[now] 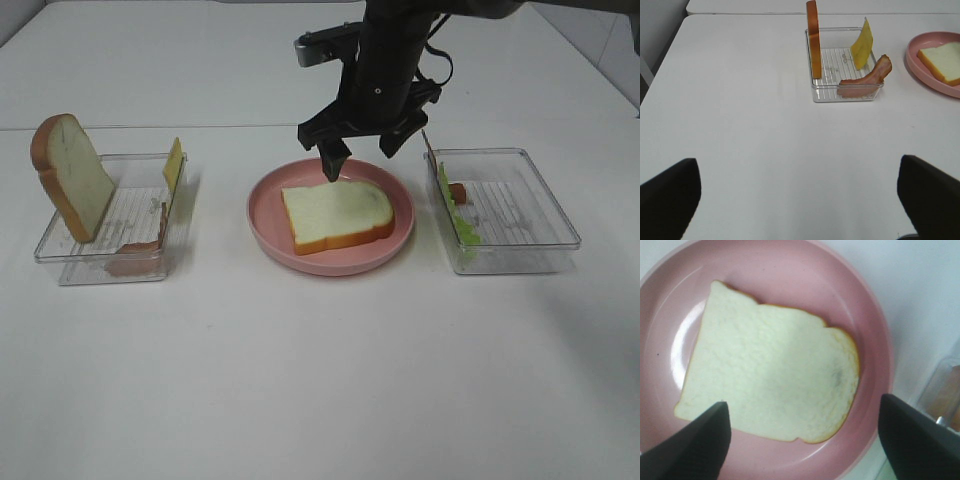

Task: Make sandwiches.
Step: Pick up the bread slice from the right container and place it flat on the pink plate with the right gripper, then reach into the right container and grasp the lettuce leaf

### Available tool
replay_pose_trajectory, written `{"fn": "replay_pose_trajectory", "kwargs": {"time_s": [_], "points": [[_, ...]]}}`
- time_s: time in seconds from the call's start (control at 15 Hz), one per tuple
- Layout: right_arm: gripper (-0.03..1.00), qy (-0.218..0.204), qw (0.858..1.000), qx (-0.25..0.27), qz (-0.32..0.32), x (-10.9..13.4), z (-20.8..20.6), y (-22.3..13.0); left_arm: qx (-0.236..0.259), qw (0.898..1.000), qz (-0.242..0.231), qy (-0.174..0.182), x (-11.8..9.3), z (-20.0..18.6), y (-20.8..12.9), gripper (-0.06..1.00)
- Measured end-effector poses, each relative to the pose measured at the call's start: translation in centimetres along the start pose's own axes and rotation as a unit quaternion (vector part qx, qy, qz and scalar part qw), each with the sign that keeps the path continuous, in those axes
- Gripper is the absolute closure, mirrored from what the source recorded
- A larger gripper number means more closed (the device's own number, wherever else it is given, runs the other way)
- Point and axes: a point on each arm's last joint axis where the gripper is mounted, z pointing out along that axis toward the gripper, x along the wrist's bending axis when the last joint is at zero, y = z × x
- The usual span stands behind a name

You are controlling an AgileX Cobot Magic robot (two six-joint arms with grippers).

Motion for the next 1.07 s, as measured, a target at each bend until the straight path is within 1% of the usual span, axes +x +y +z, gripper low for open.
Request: {"fn": "replay_pose_trajectory", "kwargs": {"time_s": [0.13,0.6,0.73,0.8,0.93,1.07], "points": [[0.18,-0.007,1.0,-0.016,-0.006,-0.2,-1.8,0.9,0.0,1.0,0.0,0.0,0.0,0.0,0.0,-0.05],[0.18,-0.015,1.0,-0.024,-0.012,-0.5,-6.4,1.7,0.0,1.0,0.0,0.0,0.0,0.0,0.0,-0.05],[0.18,-0.052,0.997,-0.047,-0.013,-1.2,-9.4,1.4,0.0,1.0,0.0,0.0,0.0,0.0,0.0,-0.05],[0.18,-0.061,0.997,-0.054,-0.01,-1.4,-10.1,1.3,0.0,1.0,0.0,0.0,0.0,0.0,0.0,-0.05],[0.18,-0.094,0.992,-0.084,-0.003,-2.2,-13.5,0.6,0.0,1.0,0.0,0.0,0.0,0.0,0.0,-0.05],[0.18,-0.097,0.991,-0.096,0.001,-2.2,-14.9,0.2,0.0,1.0,0.0,0.0,0.0,0.0,0.0,-0.05]]}}
